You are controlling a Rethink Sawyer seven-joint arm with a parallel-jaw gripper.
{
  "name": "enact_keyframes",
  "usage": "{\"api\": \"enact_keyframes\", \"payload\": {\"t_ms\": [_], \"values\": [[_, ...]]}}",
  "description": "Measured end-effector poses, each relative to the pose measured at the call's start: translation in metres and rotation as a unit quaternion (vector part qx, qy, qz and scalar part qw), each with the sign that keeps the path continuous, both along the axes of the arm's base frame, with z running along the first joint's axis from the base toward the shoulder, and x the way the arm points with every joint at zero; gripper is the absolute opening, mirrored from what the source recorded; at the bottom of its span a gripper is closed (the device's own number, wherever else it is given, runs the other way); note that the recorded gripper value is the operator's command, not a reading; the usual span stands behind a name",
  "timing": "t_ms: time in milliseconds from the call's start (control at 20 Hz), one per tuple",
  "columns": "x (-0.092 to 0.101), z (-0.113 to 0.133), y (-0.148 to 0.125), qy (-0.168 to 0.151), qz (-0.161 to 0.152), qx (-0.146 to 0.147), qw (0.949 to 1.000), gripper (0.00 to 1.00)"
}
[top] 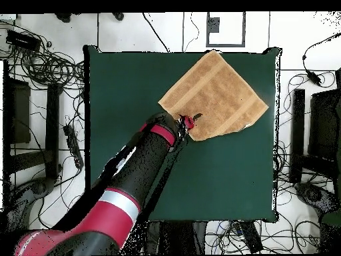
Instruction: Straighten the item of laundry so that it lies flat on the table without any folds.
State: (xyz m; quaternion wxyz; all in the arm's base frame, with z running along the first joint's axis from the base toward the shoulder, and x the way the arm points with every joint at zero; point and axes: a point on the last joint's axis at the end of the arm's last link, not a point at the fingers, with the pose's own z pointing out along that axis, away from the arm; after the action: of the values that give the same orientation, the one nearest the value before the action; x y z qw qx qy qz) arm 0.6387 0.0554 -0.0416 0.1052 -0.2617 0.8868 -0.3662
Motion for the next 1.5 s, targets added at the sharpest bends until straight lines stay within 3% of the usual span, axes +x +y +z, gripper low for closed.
{"api": "enact_keyframes", "payload": {"t_ms": [100, 400, 650, 1100, 1500], "values": [[0.004, 0.004, 0.007, -0.006, -0.01, 0.028, 0.9995, 1.0], [0.005, 0.003, 0.01, -0.008, -0.033, 0.072, 0.9968, 1.0], [0.0, -0.005, 0.011, 0.001, -0.052, 0.093, 0.9943, 1.0], [-0.016, -0.008, 0.024, 0.03, -0.076, 0.099, 0.9917, 1.0], [-0.027, -0.006, 0.04, 0.044, -0.068, 0.087, 0.9929, 1.0]]}}
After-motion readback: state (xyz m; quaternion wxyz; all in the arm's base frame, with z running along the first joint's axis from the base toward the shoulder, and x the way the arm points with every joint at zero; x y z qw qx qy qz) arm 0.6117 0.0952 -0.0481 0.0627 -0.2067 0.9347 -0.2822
